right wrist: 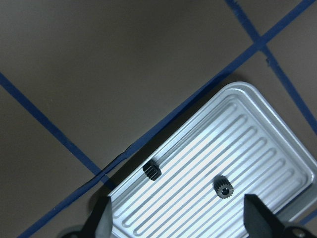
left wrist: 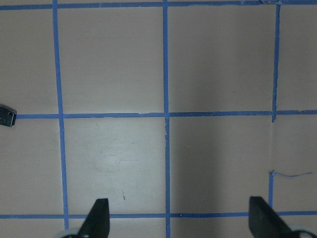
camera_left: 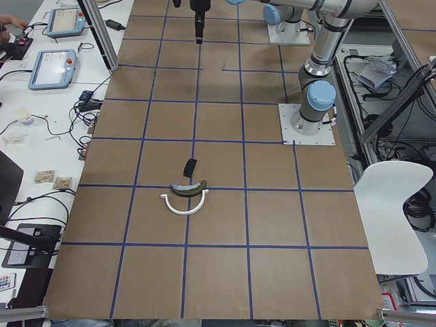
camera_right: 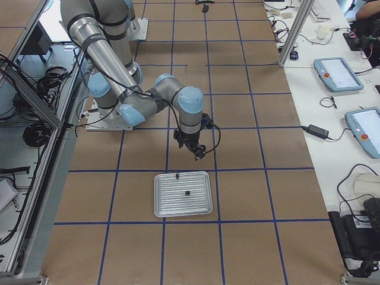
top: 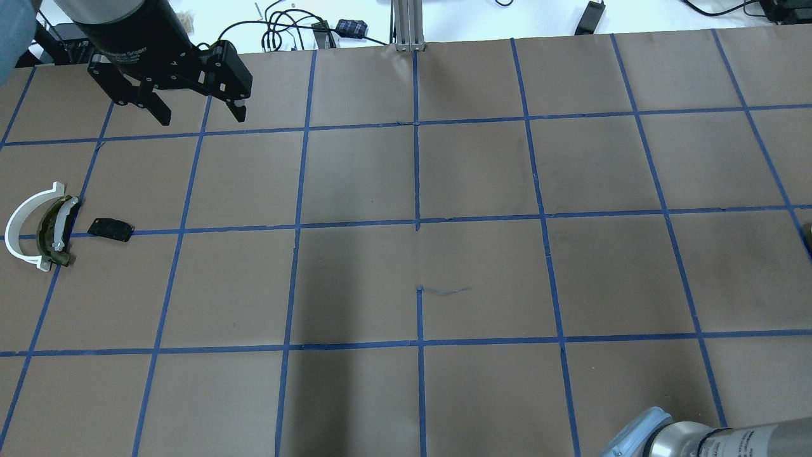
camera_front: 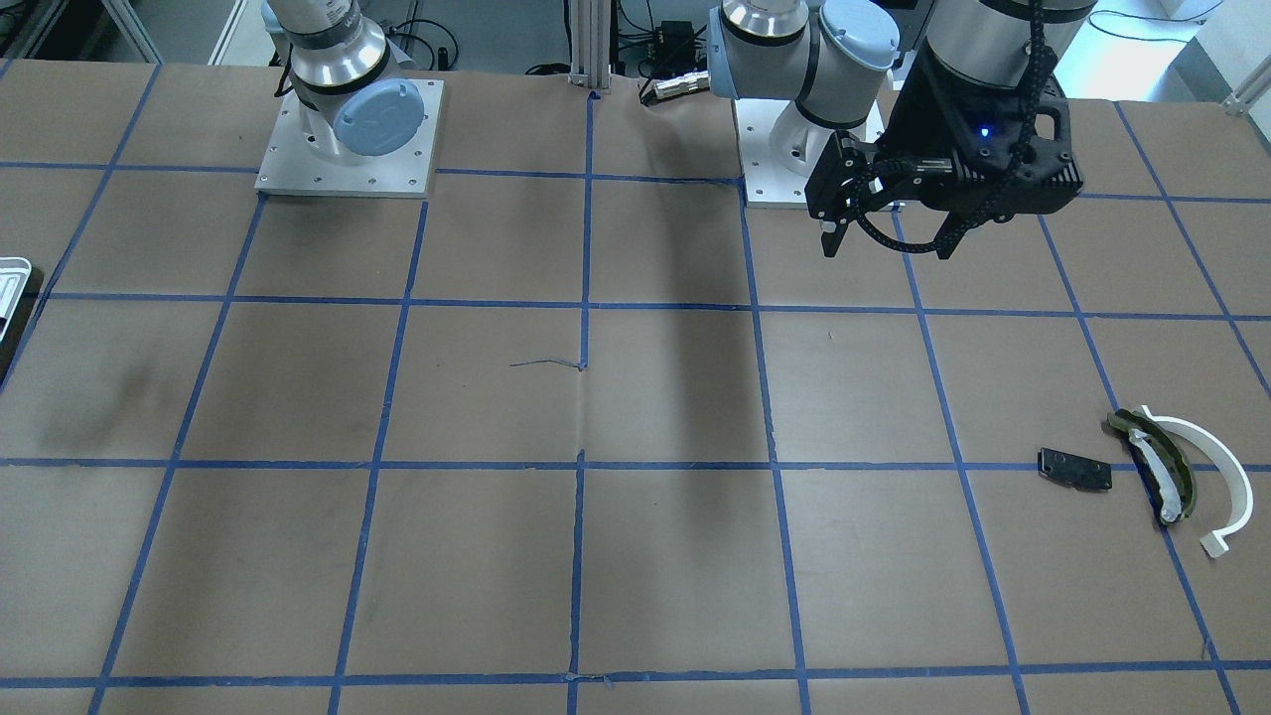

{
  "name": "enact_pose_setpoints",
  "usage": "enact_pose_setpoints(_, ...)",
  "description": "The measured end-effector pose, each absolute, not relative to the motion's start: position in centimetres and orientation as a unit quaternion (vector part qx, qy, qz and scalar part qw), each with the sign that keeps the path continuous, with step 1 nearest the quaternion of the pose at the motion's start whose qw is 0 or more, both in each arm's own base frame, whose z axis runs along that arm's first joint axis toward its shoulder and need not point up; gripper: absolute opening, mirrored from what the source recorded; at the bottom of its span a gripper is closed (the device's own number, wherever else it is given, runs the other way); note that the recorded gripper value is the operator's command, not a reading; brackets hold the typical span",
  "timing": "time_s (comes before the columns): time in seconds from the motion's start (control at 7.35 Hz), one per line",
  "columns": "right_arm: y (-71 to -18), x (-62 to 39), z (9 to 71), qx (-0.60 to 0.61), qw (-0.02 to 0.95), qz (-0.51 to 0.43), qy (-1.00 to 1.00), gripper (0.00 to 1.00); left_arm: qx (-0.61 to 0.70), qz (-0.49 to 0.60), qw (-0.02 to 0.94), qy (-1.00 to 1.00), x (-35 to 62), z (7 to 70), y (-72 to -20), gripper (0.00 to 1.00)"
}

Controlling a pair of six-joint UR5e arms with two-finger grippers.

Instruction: Place bearing gear from tray to pile

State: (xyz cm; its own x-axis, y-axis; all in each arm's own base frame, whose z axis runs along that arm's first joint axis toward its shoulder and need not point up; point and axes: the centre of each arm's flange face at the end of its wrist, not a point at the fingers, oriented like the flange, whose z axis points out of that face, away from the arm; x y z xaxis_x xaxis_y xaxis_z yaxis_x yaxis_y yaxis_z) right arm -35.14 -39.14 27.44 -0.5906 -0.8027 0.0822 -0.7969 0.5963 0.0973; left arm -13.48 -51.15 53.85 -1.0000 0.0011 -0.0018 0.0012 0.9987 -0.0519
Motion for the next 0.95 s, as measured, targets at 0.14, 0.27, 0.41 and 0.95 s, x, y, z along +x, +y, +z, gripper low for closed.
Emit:
enact_pose_setpoints(0.14,-38.2,-36.4,24.2,0.484,0.045,-0.029,-0.874,0.89,0.001,-0.026,0.001,1.000,-13.5,53.8,-51.1,1.00)
enact_pose_setpoints(0.27,-37.7,-37.9,21.9,0.504,0.030,-0.033,-0.863,0.79,0.001,-0.026,0.001,1.000,-13.5,53.8,-51.1,1.00)
enact_pose_setpoints(0.41,-37.2,-39.0,20.6,0.514,0.018,-0.035,-0.857,0.74,0.001,-0.026,0.001,1.000,-13.5,53.8,-51.2,1.00)
enact_pose_setpoints(0.95,-36.9,-39.3,19.2,0.569,-0.005,-0.030,-0.822,0.58,0.000,-0.027,0.000,1.000,-13.5,53.6,-51.5,1.00)
